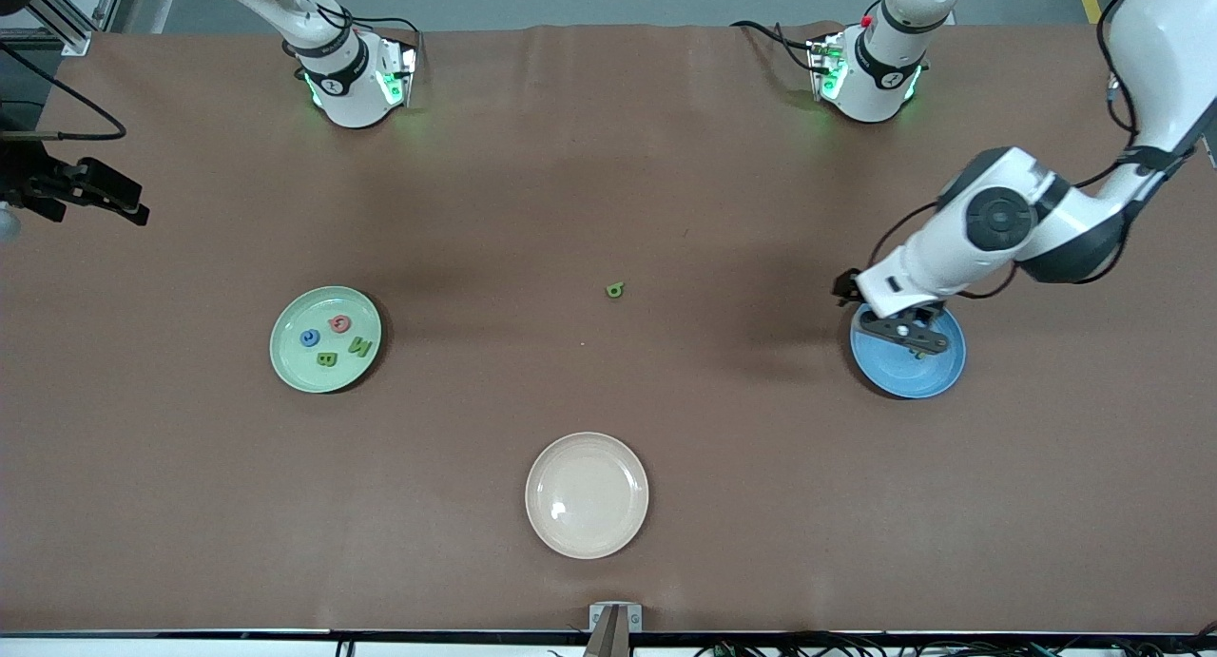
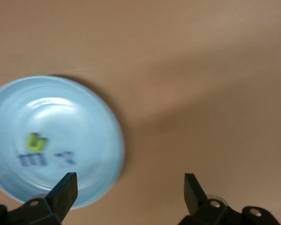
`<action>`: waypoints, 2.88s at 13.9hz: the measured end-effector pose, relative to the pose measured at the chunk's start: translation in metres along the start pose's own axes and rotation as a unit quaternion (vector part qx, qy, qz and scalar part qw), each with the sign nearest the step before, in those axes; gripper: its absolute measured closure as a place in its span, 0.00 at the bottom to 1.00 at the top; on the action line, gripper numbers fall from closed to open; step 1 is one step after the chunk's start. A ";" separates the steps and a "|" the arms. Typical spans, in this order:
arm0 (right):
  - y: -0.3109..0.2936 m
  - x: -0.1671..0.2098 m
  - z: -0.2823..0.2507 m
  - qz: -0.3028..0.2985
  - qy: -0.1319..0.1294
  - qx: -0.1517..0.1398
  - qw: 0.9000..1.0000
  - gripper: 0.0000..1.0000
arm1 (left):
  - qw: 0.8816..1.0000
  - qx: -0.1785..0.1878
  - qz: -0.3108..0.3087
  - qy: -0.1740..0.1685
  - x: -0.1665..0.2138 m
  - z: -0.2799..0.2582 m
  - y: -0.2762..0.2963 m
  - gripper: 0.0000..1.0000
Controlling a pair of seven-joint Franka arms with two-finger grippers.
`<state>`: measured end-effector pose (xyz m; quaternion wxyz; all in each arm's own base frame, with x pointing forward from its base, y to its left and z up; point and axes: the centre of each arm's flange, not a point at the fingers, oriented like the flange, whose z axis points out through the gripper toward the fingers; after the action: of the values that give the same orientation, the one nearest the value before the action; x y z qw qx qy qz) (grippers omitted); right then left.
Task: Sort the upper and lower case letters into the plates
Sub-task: 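Move the left gripper over the green a and lower toward it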
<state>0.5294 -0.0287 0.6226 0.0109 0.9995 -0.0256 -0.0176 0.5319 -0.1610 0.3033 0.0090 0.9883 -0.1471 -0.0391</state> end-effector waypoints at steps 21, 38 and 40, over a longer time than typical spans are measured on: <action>0.000 0.001 0.007 -0.016 0.000 0.009 1.000 0.00 | 0.949 -0.023 -0.316 -0.012 0.030 0.115 0.334 0.06; 0.004 0.001 0.007 -0.009 0.001 0.027 1.000 0.00 | 0.951 -0.024 -0.307 -0.002 0.019 0.137 0.358 0.12; 0.004 0.001 0.007 -0.009 0.001 0.027 1.000 0.00 | 0.951 -0.024 -0.308 -0.001 0.020 0.137 0.357 0.14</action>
<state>0.5299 -0.0327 0.6158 -0.0158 0.9996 -0.0175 -0.0164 0.4361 -0.5093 0.1756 0.0196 0.9850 0.1653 -0.0448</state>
